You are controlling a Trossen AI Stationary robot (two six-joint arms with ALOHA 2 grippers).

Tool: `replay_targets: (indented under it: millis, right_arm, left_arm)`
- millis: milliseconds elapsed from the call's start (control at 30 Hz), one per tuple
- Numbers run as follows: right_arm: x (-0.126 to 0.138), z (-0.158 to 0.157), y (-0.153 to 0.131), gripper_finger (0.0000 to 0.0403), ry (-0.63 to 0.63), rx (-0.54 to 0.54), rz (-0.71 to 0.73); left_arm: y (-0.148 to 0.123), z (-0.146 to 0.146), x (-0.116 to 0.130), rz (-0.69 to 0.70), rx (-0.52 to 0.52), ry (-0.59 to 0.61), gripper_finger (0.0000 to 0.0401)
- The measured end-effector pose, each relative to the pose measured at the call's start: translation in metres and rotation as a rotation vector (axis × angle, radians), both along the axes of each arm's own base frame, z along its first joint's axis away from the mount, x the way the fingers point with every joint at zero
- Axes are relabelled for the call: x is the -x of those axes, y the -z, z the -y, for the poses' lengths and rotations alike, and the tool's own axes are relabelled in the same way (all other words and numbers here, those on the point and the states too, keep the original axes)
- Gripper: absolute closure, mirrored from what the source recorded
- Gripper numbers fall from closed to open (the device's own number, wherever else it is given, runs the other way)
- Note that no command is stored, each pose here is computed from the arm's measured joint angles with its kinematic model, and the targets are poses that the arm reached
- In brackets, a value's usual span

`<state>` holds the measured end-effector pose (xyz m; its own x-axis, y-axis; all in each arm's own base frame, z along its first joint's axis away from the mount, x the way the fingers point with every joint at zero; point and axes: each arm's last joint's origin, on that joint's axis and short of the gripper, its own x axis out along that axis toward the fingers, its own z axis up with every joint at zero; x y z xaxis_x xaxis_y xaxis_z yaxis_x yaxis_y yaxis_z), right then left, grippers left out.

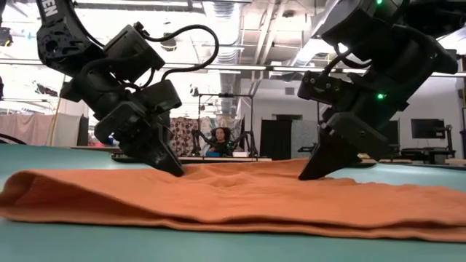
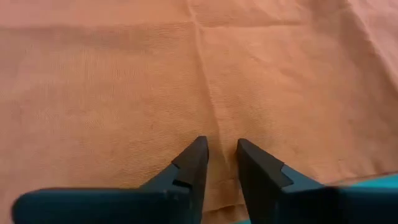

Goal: Roll towel
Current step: Fold the orange towel

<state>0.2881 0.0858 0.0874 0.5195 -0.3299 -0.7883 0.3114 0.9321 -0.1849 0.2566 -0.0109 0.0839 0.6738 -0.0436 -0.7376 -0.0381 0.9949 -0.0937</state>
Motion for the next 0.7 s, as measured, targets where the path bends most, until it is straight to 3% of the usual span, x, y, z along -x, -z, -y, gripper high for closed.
replay_targets:
  millis: [100, 267, 500, 700]
  right_arm:
    - [0.000, 0.000, -0.001, 0.0325, 0.007, -0.007, 0.007]
    - [-0.001, 0.000, -0.001, 0.0390, 0.014, -0.012, 0.015]
    - [-0.005, 0.000, -0.020, 0.0398, -0.004, 0.029, 0.060]
    - [-0.003, 0.007, -0.049, 0.0400, -0.012, 0.128, 0.133]
  left_arm:
    - [0.000, 0.001, 0.000, -0.002, 0.019, 0.010, 0.0390]
    - [-0.001, 0.001, 0.000, -0.001, 0.046, -0.012, 0.0399]
    - [-0.020, 0.002, 0.013, -0.026, 0.088, -0.025, 0.0401]
    - [-0.050, -0.002, 0.023, 0.032, 0.011, -0.079, 0.0401]
